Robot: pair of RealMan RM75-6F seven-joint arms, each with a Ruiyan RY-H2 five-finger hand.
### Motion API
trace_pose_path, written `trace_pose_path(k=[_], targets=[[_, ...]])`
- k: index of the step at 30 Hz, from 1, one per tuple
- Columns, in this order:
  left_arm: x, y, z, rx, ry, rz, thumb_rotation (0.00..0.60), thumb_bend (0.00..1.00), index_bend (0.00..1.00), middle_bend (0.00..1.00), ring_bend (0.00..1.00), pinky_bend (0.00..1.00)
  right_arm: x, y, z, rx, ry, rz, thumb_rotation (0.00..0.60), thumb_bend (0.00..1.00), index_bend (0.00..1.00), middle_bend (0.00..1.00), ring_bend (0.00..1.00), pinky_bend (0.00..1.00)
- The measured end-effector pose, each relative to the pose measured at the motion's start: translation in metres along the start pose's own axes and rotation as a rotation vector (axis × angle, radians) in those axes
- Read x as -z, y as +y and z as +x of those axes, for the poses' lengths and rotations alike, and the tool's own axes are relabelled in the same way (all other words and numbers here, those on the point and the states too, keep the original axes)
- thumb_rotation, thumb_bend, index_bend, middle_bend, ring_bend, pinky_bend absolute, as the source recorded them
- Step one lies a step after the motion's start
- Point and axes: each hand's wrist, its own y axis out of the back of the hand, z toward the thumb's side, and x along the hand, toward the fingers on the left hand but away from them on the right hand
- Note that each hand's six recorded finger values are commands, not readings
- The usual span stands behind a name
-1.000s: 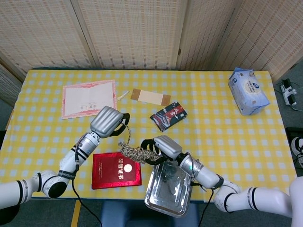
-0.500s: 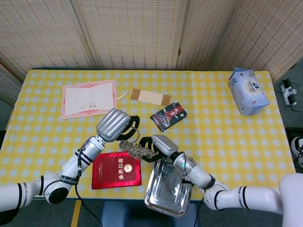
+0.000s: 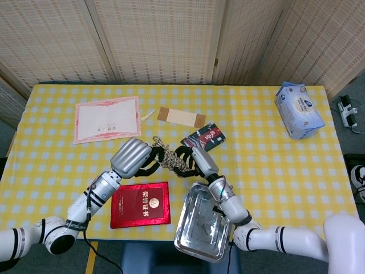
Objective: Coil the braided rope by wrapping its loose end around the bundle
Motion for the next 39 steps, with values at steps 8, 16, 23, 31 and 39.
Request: trace_pose_path(k=[8,16,23,31,39], targets=[[0.010,-0.008,-0.012,0.016,0.017,-0.022,0.600,0.50,0.64,0.92,0.85,0.78,-0.003,0.015,-0.006,0.161,0.064,-0.126,0.600,0.58,0.87,0.75,0.79,0.63],[0.033,-0.017,-0.018,0.042,0.071,-0.022,0.600,0.50,0.64,0.92,0.85,0.78,-0.008,0.024,-0.003,0.192,0.136,-0.217,0.600,0.58,0.88,0.76,0.79,0.63],[0.057,-0.024,-0.021,0.063,0.134,-0.011,0.600,0.50,0.64,0.92,0.85,0.78,-0.012,0.036,0.003,0.179,0.190,-0.259,0.600,0.58,0.88,0.76,0.79,0.64],[0.084,-0.027,-0.021,0.068,0.212,-0.015,0.600,0.50,0.64,0.92,0.85,0.78,-0.014,0.049,0.014,0.161,0.219,-0.272,0.600,0.58,0.88,0.77,0.80,0.64],[0.103,-0.030,-0.023,0.070,0.268,-0.020,0.600,0.50,0.64,0.92,0.85,0.78,-0.014,0.061,0.022,0.154,0.222,-0.256,0.600,0.58,0.88,0.77,0.80,0.64]])
